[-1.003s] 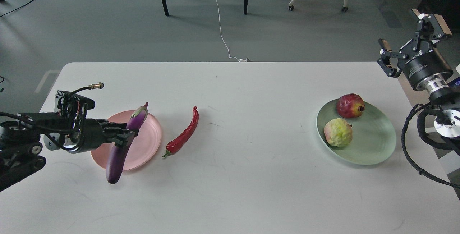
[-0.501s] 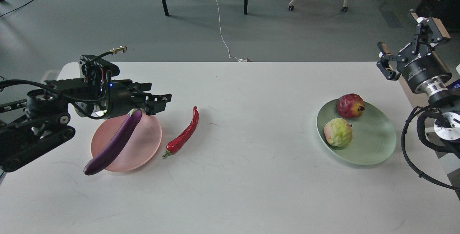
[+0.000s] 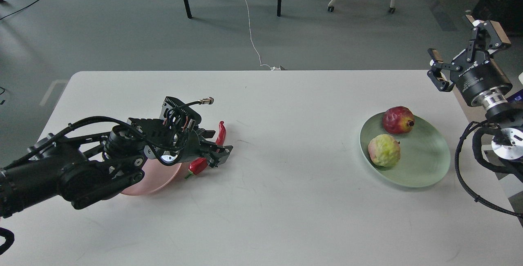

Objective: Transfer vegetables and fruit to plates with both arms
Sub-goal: 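Grasp the red chili pepper with the left gripper, then lift the chili pepper and place it on the pink plate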

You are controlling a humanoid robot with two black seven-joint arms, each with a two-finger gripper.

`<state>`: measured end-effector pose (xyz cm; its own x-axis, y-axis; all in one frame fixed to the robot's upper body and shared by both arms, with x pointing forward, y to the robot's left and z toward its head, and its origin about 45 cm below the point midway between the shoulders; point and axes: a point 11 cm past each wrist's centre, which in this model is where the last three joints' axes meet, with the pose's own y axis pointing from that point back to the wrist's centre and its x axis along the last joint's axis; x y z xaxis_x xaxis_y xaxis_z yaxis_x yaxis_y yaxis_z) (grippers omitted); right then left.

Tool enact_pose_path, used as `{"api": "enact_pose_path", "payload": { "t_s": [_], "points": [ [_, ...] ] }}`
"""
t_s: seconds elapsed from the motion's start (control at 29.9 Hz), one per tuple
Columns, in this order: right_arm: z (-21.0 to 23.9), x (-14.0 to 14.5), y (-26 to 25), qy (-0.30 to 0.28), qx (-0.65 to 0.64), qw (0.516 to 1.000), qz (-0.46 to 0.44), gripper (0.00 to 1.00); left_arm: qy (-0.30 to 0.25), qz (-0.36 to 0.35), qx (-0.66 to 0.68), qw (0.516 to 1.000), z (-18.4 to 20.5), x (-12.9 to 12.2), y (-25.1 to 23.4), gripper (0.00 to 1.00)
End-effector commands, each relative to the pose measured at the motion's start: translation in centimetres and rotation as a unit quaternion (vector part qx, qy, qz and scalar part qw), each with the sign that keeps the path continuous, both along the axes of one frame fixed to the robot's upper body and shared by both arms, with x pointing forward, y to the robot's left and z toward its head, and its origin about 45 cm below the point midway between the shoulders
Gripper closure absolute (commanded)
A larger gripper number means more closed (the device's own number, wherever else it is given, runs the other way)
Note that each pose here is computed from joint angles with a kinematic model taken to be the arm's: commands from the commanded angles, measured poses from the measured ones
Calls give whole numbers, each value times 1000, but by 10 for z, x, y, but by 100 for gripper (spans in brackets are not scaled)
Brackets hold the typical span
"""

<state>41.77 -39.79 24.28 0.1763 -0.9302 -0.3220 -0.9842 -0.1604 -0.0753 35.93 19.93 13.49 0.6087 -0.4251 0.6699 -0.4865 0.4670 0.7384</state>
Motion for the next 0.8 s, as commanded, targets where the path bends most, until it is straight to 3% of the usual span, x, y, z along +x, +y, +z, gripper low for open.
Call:
{"api": "enact_pose_path", "payload": {
  "t_s": [0.0,0.23,0.4,0.6,0.77],
  "points": [
    [1,1,8,-2,6,1000,8,1,9,15,8,1000,-12,1,8,45],
    [2,1,10,-3,7,1000,10,1,17,13,4,1000,-14,-3,6,92],
    [5,2,6,-6,3,1000,7,1,7,12,-11,1000,-3,-1,3,94],
    [8,3,5,-9,1,1000,7,1,-2,25,-120,992,63,-3,-7,93],
    [13,0,-9,-10,-10,1000,-2,1,7,78,-84,993,72,-14,64,93]
  ]
}}
